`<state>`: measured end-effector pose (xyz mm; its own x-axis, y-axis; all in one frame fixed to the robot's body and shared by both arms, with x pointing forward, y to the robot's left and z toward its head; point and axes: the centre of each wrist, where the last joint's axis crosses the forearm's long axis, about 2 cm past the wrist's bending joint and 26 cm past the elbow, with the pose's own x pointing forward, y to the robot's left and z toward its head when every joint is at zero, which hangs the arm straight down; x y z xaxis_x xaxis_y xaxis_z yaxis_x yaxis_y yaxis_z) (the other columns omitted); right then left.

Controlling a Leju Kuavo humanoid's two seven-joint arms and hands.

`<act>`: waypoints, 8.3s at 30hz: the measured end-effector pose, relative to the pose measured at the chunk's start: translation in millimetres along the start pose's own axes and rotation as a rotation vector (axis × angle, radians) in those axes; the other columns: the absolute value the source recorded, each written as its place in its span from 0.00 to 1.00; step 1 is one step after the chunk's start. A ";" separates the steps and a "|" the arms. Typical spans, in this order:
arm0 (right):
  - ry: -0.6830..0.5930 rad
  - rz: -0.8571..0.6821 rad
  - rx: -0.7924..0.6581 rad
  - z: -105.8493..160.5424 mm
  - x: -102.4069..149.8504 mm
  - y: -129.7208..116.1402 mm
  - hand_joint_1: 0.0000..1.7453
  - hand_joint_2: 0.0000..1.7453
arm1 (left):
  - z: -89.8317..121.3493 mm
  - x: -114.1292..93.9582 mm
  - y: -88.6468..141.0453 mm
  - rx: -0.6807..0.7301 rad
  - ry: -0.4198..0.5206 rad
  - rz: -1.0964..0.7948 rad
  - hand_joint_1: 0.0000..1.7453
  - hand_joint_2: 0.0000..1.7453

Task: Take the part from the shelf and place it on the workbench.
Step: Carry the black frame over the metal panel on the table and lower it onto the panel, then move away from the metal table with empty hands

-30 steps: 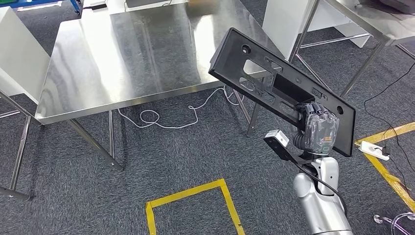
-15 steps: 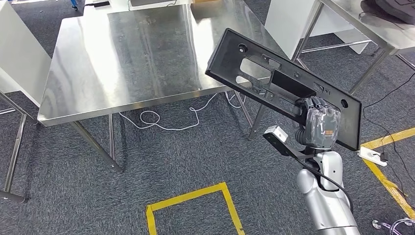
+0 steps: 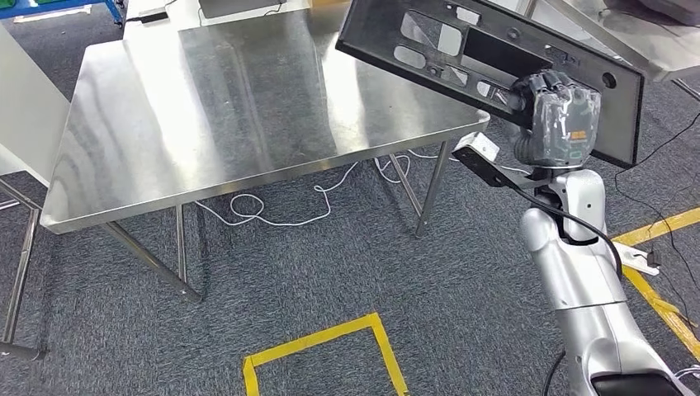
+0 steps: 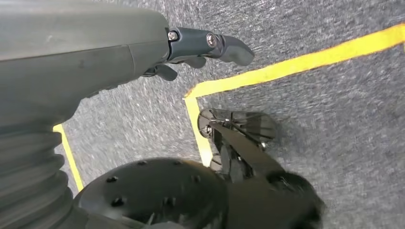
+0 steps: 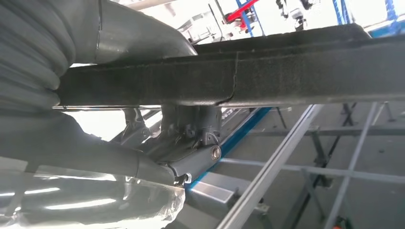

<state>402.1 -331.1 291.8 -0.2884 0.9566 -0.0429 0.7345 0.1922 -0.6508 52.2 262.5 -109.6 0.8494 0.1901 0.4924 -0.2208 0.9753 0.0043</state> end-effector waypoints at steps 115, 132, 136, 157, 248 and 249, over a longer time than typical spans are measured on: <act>0.006 0.188 0.249 42.0 15.7 64.4 1.00 1.00 | 0.1 -1.3 7.5 0.075 0.025 -0.024 0.00 1.00; 0.029 0.319 0.514 85.9 26.8 112.7 1.00 1.00 | 0.2 -1.5 9.1 0.117 -0.054 -0.034 0.00 1.00; 0.038 0.304 0.560 99.7 31.7 119.8 0.75 0.75 | 0.1 -1.5 10.1 0.129 -0.071 -0.034 0.00 1.00; 0.055 0.294 0.583 111.3 45.4 125.9 0.00 0.00 | -0.7 0.2 14.3 0.151 0.022 -0.054 0.00 0.00; 0.284 -1.181 0.065 225.2 208.4 26.5 0.00 0.00 | 8.7 -13.4 -11.2 0.428 0.217 0.363 0.00 0.00; 0.283 -1.179 0.066 225.6 208.2 26.4 0.00 0.00 | 8.7 -13.2 -11.5 0.429 0.219 0.363 0.00 0.00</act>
<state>222.9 -176.3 94.6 -0.6081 0.2172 0.7635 0.0766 0.9734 -0.2159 39.4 247.8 -108.6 0.7525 0.5657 0.3371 -0.6500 0.7201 0.2426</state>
